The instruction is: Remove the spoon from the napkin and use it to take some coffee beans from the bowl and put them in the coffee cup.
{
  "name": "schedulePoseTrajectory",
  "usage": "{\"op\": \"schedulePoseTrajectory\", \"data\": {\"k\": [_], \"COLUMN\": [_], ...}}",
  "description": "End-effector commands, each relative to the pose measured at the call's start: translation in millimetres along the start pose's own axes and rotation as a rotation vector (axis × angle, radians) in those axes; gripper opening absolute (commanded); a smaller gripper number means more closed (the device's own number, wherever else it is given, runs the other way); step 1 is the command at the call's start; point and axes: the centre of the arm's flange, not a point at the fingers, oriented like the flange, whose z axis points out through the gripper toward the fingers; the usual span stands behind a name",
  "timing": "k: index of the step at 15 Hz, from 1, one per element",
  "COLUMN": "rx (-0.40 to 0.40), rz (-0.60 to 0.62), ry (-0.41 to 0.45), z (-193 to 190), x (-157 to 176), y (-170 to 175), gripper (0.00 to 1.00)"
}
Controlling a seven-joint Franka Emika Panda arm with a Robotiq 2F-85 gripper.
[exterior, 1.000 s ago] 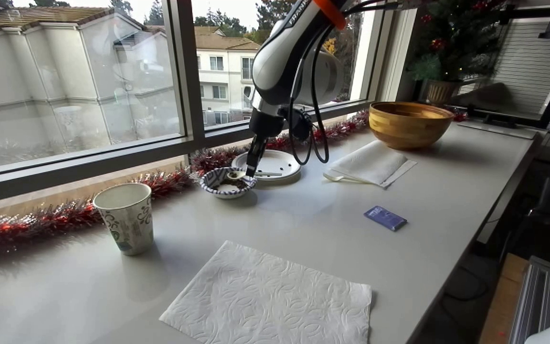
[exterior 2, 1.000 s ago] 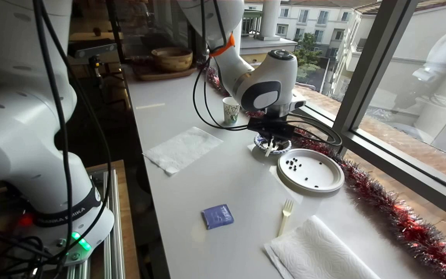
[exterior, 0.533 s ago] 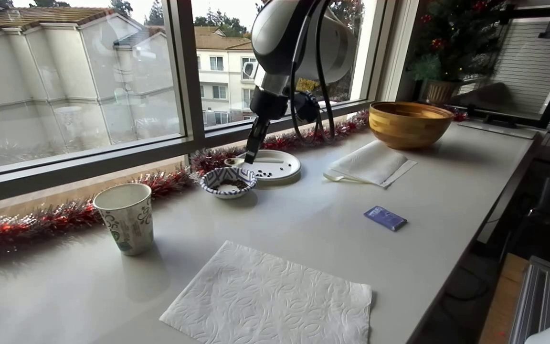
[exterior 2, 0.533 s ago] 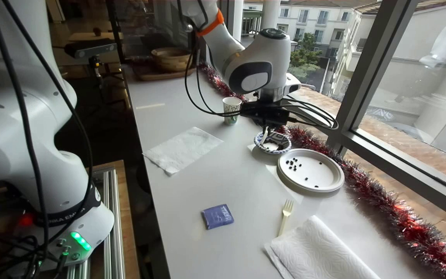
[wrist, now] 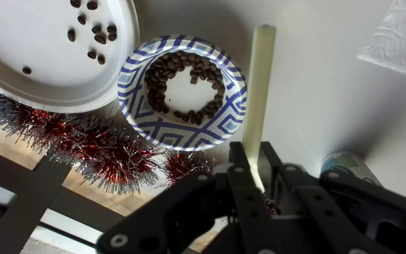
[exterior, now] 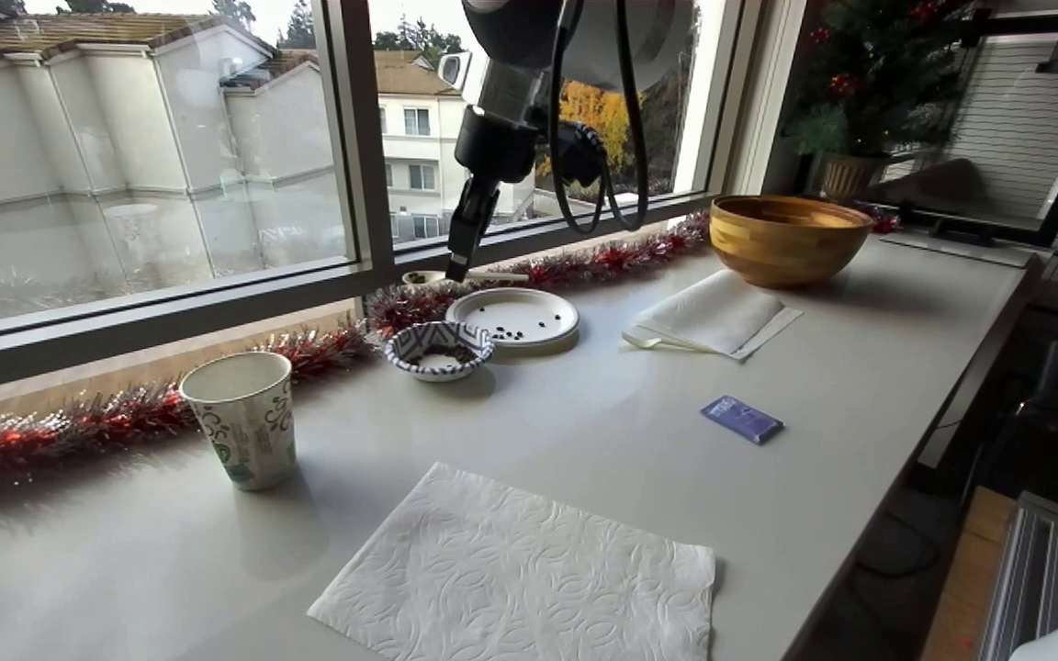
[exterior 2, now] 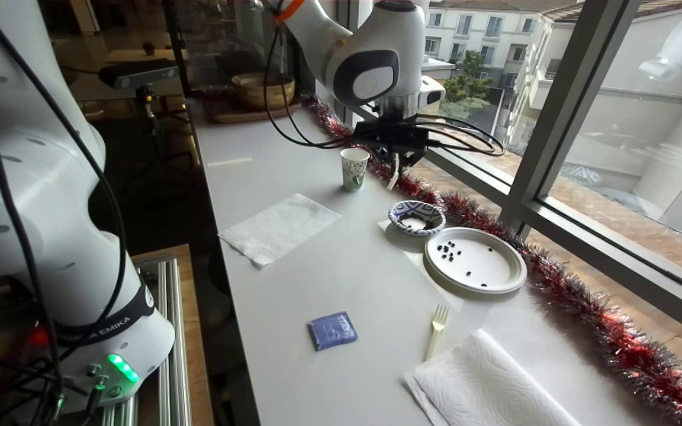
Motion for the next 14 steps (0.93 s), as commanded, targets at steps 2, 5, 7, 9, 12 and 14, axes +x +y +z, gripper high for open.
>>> {"op": "schedulePoseTrajectory", "data": {"k": [2, 5, 7, 9, 12, 14], "rx": [0.003, 0.004, 0.000, -0.002, 0.016, 0.015], "rz": [0.008, 0.011, 0.000, -0.025, -0.064, -0.092], "ry": [-0.008, -0.010, -0.013, -0.004, 0.001, 0.010], "z": [4.4, 5.4, 5.4, 3.0, 1.5, 0.4], "x": [-4.1, -5.3, -2.2, 3.9, 13.3, 20.6], "y": [3.5, 4.6, 0.9, -9.1, -26.5, -37.0], "gripper": [0.15, 0.15, 0.04, 0.04, 0.04, 0.04]}}
